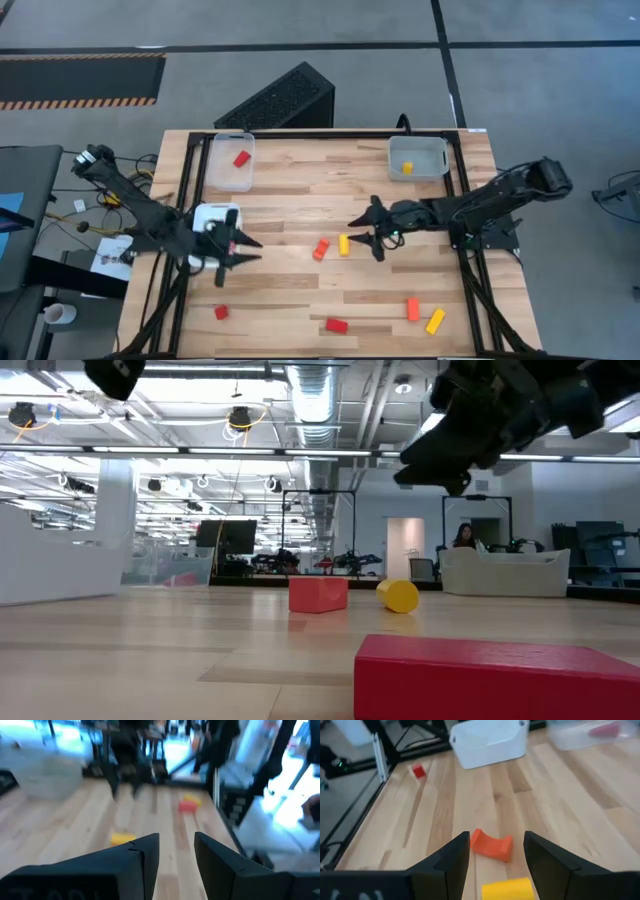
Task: Sort & place blocks by color
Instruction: Put the top yellow block into the gray bin, then put the top orange block into the white bin
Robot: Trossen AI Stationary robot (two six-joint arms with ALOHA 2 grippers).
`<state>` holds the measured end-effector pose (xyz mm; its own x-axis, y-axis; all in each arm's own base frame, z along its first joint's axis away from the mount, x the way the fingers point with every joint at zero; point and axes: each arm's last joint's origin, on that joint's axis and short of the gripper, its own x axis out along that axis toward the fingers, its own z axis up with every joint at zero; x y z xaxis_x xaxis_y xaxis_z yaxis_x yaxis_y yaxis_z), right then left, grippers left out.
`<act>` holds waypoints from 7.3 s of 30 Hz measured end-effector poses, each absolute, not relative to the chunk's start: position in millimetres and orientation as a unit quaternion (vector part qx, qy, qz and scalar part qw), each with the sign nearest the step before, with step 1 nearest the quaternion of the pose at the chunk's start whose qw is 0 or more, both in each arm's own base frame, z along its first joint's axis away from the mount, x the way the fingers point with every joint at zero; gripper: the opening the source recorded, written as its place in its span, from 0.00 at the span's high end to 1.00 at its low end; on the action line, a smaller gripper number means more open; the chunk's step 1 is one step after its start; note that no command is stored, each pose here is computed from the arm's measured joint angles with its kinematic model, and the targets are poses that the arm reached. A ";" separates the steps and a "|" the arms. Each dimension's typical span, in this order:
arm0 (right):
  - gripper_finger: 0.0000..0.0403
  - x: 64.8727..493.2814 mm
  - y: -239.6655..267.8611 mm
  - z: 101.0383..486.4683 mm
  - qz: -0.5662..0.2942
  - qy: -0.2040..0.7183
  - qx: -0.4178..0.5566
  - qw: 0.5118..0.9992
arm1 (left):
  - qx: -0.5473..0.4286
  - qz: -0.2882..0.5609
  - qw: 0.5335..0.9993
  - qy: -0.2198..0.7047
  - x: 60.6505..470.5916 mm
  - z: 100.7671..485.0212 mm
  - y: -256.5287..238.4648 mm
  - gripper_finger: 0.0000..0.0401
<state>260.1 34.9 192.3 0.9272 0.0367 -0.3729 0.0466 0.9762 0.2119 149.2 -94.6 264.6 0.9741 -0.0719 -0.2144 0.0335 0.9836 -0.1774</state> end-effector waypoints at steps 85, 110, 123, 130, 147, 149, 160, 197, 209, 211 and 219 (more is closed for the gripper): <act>0.69 219.9 -47.9 190.1 -0.260 0.318 0.074 0.909 | -0.021 0.098 0.991 0.094 167.8 241.8 -55.0 0.72; 0.51 149.7 -132.2 167.5 -0.494 0.352 0.150 0.781 | -0.029 0.099 0.990 0.093 167.8 241.8 -55.1 0.72; 0.36 149.4 -135.8 161.2 -0.491 0.365 0.163 0.774 | -0.043 0.100 0.990 0.091 167.8 241.8 -55.0 0.72; 0.35 157.2 -114.2 182.5 -0.419 0.325 0.140 0.836 | -0.032 0.113 0.989 0.091 167.9 241.8 -53.7 0.72; 0.35 184.7 -20.7 211.2 -0.144 0.255 0.091 0.952 | -0.053 0.048 0.992 0.100 186.8 231.9 -64.2 0.72; 0.35 187.9 -13.5 215.7 -0.123 0.231 0.088 0.961 | -0.041 0.048 0.992 0.109 195.1 224.7 -67.6 0.72; 0.35 192.7 -1.1 225.2 -0.096 0.181 0.079 0.976 | -0.104 0.059 0.989 0.087 253.8 205.2 -74.5 0.49; 0.35 191.0 -1.3 220.9 -0.099 0.204 0.072 0.971 | -0.256 0.270 0.834 0.408 365.8 123.4 -89.7 0.30; 0.35 191.0 -1.4 221.0 -0.099 0.204 0.072 0.971 | -0.181 0.273 0.829 0.453 355.0 125.3 -85.7 0.76; 0.35 191.1 -1.4 221.1 -0.099 0.203 0.072 0.971 | -0.165 0.268 0.827 0.465 349.1 132.9 -84.4 0.76; 0.35 191.1 -1.4 221.0 -0.099 0.204 0.072 0.971 | -0.107 0.302 0.839 0.441 300.3 214.5 -81.6 0.76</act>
